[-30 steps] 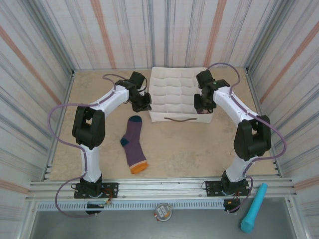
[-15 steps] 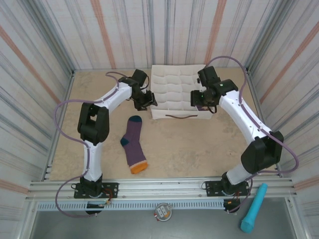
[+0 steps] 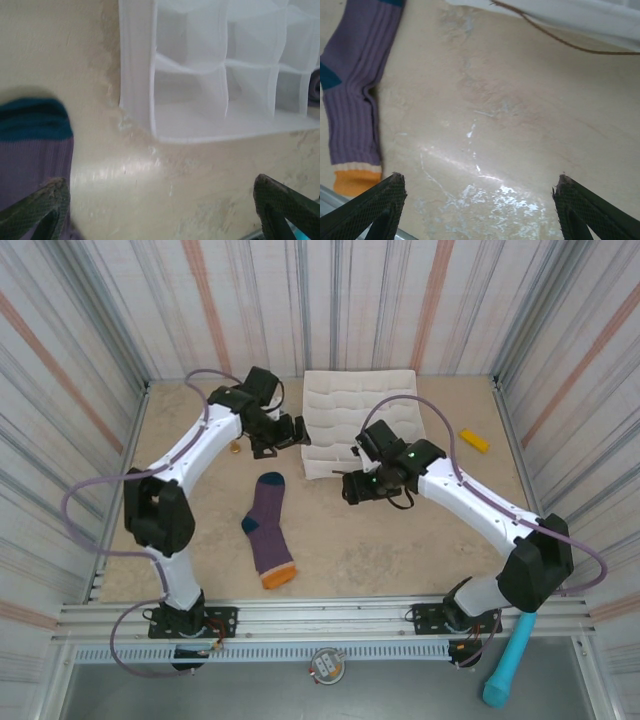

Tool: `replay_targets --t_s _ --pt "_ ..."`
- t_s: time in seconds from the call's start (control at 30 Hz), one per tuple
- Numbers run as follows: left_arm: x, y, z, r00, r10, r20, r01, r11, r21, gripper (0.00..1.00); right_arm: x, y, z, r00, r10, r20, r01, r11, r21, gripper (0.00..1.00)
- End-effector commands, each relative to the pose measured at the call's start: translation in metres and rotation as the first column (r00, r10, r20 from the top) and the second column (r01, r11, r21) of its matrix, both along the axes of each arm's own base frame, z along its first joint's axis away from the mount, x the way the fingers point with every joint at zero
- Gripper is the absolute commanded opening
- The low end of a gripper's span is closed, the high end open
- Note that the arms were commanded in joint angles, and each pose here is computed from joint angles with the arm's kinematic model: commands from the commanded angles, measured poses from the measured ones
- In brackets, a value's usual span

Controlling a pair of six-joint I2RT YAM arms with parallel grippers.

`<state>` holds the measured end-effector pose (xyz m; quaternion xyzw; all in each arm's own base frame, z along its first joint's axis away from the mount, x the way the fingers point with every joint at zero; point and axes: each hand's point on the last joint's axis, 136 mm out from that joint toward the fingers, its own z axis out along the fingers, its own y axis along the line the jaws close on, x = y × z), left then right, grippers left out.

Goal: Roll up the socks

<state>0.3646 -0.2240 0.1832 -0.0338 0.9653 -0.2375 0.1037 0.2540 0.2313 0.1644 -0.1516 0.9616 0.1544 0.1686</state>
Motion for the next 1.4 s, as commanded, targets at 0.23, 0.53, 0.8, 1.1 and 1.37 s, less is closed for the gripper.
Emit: replay_targets --t_s 0.23,0.53,0.8,1.1,1.37 --pt "-0.131 0.053 -0.021 0.98 0.068 -0.188 -0.083 0.994 -0.072 0.85 -0.02 0.037 -0.036 0.997 0.029 -0.076 -0.026 0.999 0.048 0.79" --pt "-0.225 0.074 -0.055 0.929 0.175 -0.327 -0.23 0.964 -0.136 0.72 -0.012 0.052 -0.044 0.997 -0.001 -0.079 0.007 0.998 0.065 0.79" --pt "-0.264 0.079 -0.088 0.868 0.281 -0.409 -0.372 0.914 -0.162 0.6 -0.013 0.062 -0.049 0.995 0.002 -0.096 0.003 0.998 0.057 0.78" --pt "-0.279 0.077 -0.121 0.832 0.332 -0.445 -0.418 0.902 -0.11 0.52 -0.015 0.06 -0.051 0.995 -0.002 -0.102 0.006 0.999 0.041 0.77" --pt "-0.28 0.067 -0.149 0.819 0.362 -0.444 -0.437 0.896 -0.074 0.49 -0.017 0.059 -0.052 0.994 -0.002 -0.105 0.005 1.0 0.029 0.77"
